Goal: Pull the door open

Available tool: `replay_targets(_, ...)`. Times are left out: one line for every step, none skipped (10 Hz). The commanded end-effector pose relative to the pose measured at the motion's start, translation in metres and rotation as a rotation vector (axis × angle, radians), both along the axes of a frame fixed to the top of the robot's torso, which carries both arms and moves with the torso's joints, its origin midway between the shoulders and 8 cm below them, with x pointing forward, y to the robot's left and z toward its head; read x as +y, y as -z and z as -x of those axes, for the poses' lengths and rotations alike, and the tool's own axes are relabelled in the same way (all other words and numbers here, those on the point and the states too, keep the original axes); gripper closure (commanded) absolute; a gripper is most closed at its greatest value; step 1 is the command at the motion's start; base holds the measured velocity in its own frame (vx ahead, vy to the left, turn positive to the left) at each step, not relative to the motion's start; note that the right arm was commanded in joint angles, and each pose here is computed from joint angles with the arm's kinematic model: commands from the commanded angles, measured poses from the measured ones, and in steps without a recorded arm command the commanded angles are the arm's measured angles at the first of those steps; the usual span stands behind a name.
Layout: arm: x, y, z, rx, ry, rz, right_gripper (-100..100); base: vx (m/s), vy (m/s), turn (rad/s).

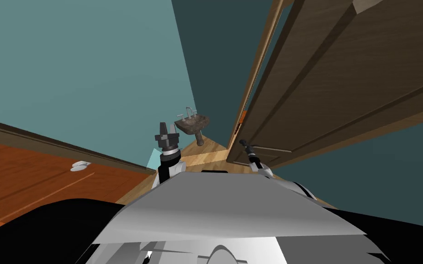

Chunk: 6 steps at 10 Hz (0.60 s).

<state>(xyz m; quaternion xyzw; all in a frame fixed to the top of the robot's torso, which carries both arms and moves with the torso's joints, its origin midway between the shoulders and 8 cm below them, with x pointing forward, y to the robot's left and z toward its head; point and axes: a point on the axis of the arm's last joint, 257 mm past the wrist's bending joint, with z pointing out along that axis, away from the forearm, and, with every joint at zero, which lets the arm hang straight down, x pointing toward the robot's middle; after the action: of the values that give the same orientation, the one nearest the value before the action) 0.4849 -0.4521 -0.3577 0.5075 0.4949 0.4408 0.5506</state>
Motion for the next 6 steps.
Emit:
replay_targets(0.005,-0.001,0.002,-0.003,-0.028,0.003,100,-0.197,-0.077,0.070)
replay_targets(0.007,-0.002,0.002,-0.004,-0.045,0.004,100,-0.184,-0.077,0.078)
replay_targets(0.010,-0.002,0.003,-0.004,-0.061,0.004,100,-0.211,-0.054,0.086)
replay_targets(0.013,-0.003,0.003,-0.005,-0.075,0.004,100,-0.216,-0.069,0.068)
replay_targets(0.015,-0.003,0.004,-0.005,-0.087,0.005,100,-0.215,-0.082,0.062)
replay_targets(0.017,-0.003,0.005,-0.005,-0.100,0.005,100,-0.207,-0.054,0.059)
